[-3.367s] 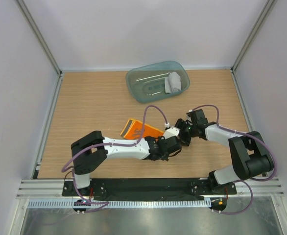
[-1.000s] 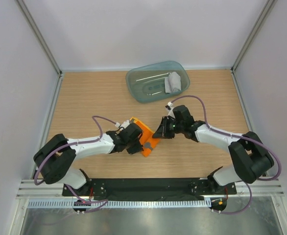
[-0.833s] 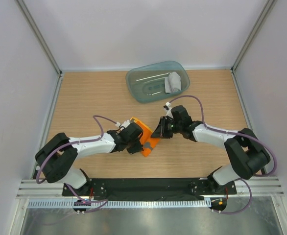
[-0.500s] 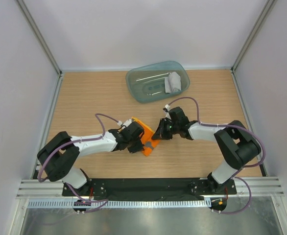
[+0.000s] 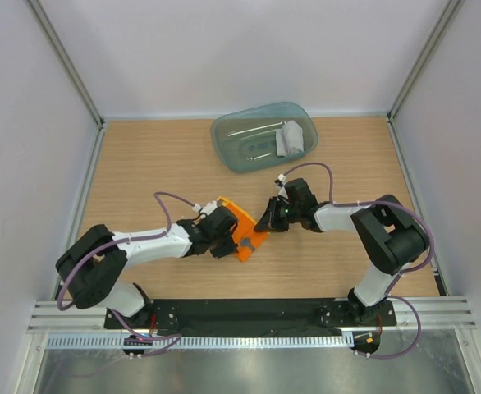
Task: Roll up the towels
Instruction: Roll the towel
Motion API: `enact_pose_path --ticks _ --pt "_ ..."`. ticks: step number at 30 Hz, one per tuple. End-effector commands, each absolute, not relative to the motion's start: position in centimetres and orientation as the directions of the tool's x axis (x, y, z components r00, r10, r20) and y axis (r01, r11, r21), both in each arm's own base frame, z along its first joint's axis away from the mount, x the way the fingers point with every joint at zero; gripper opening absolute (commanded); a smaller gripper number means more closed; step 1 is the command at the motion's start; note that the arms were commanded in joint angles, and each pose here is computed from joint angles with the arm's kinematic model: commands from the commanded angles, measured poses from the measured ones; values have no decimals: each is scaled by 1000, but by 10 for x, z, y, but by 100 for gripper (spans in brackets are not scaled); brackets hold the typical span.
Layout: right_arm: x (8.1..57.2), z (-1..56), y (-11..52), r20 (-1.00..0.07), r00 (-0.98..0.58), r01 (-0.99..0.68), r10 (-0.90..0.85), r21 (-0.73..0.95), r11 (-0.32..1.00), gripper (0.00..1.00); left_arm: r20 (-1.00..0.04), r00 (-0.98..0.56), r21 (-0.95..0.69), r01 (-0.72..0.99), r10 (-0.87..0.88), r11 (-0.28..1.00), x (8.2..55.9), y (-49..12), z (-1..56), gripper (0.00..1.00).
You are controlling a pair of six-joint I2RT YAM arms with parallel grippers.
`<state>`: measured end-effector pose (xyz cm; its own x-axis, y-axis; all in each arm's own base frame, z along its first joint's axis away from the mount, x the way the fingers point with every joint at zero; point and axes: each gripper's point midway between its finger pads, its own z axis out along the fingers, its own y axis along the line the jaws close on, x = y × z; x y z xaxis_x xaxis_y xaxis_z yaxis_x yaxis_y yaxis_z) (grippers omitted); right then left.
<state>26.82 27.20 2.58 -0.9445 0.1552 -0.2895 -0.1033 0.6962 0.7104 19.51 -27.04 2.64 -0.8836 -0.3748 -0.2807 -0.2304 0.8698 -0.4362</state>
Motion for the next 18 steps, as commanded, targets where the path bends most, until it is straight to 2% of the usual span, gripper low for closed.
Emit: enact_pose_path --ticks 1,5,14,18 --pt "276 14 263 -319 -931 -92 179 678 730 1 -277 -900 -316 -245 -337 916 173 -233 7 1" --pt "273 14 262 -319 -931 -92 181 682 726 1 -296 -893 -291 -253 -338 923 168 -218 8 6" --pt "272 19 263 -327 -930 -107 171 683 722 1 -336 -875 -257 -271 -349 928 158 -191 17 27" --pt "273 20 264 -327 -929 -108 173 687 719 1 -372 -863 -245 -264 -342 933 161 -184 30 28"
